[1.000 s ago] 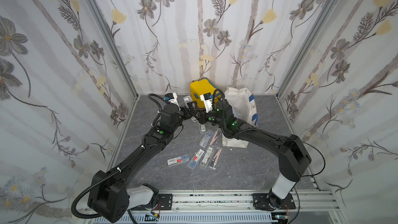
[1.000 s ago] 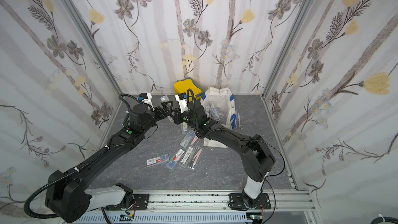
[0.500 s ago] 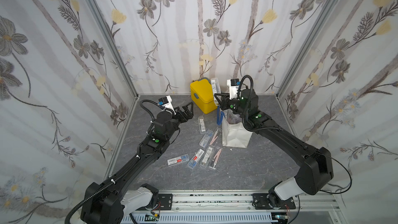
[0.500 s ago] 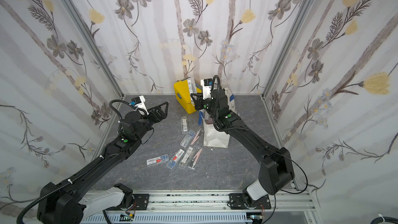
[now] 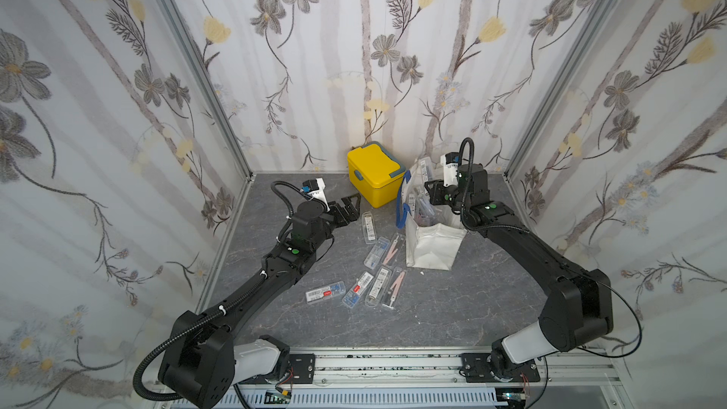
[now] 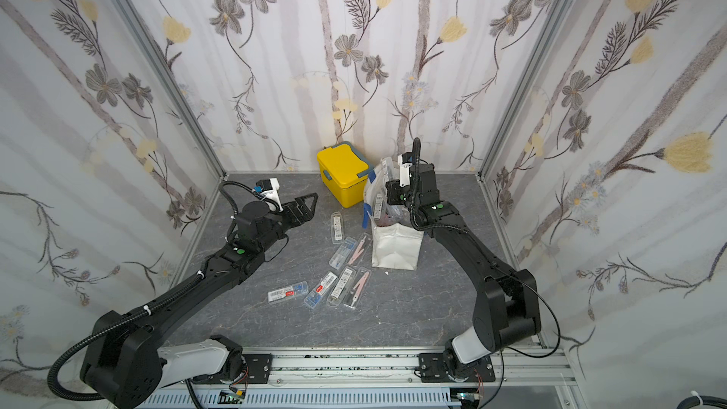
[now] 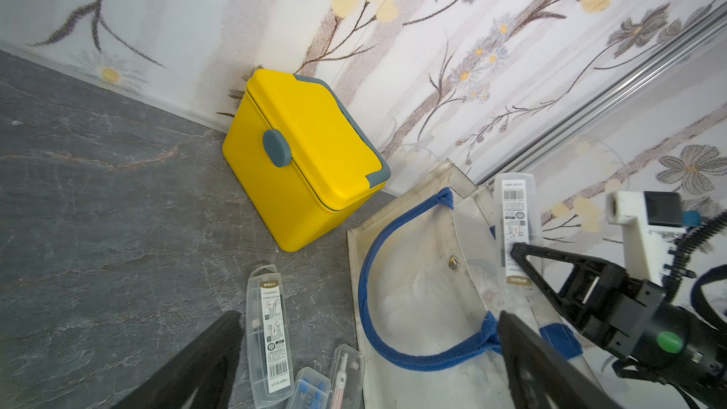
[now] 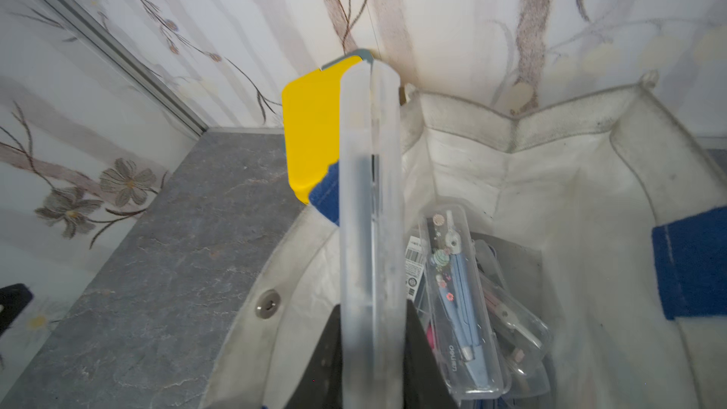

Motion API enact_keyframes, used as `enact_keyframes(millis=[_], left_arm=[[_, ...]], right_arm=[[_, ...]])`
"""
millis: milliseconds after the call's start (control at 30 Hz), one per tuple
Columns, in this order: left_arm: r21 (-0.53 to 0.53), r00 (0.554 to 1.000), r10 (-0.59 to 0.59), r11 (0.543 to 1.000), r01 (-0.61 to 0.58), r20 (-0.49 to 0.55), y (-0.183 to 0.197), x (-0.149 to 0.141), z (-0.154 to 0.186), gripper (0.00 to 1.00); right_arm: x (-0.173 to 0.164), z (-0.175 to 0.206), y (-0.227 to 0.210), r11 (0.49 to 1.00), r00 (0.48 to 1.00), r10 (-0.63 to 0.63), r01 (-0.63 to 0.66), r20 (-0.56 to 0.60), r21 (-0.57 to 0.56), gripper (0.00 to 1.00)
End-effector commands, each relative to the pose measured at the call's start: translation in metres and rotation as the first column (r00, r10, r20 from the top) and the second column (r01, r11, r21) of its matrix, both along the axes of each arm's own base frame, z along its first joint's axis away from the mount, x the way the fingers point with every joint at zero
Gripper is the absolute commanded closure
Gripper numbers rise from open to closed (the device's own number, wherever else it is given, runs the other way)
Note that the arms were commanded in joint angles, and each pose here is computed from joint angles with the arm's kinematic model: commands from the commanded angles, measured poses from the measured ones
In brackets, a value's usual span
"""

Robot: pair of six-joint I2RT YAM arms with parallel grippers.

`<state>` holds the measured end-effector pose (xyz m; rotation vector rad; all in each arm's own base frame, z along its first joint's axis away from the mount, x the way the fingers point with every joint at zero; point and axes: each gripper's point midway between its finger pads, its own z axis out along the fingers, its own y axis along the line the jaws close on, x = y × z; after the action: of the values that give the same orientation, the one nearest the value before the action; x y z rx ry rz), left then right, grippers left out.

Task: Put the compass set into the canvas bag
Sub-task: Place the compass set in the canvas bag.

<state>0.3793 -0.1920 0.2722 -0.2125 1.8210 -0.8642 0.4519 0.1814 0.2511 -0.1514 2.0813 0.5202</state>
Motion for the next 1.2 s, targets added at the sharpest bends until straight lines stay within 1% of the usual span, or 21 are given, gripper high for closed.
enact_keyframes(millis=[0,200,367,533,700,900,1033,1167], left_arm=[[0.008,1.0,-0.012,1.0,0.012,-0.017,-0.002,0.0,-0.004,0.0],[0.079,0.99,-0.028,0.996,0.039,-0.135,-0.008,0.006,-0.039,0.0],[0.127,0.972,-0.043,0.989,0.074,-0.233,-0.016,0.013,-0.07,0.0],[0.182,0.937,-0.042,0.977,0.111,-0.348,-0.026,0.019,-0.109,0.0],[0.281,0.905,0.018,0.953,0.113,-0.426,-0.032,0.023,-0.141,0.0],[0.38,0.879,0.076,0.917,0.124,-0.471,-0.035,0.024,-0.164,0.0],[0.407,0.864,0.091,0.903,0.138,-0.495,-0.039,0.025,-0.176,0.0],[0.417,0.857,0.095,0.897,0.147,-0.507,-0.043,0.026,-0.183,0.0]], right_arm=[[0.007,-0.024,0.001,0.999,0.998,0.025,-0.027,-0.06,-0.031,0.83],[0.019,-0.058,0.0,0.996,0.99,0.015,-0.028,-0.14,-0.087,0.83],[0.025,-0.085,-0.005,0.987,0.976,-0.012,-0.023,-0.218,-0.16,0.83],[0.026,-0.104,-0.008,0.978,0.966,-0.027,-0.028,-0.258,-0.206,0.8],[0.026,-0.116,-0.01,0.972,0.958,-0.036,-0.032,-0.284,-0.232,0.74],[0.026,-0.119,-0.009,0.971,0.956,-0.031,-0.04,-0.292,-0.234,0.66],[0.026,-0.111,-0.008,0.973,0.961,-0.025,-0.039,-0.275,-0.226,0.58],[0.025,-0.093,-0.006,0.978,0.972,-0.009,-0.04,-0.234,-0.204,0.5]])
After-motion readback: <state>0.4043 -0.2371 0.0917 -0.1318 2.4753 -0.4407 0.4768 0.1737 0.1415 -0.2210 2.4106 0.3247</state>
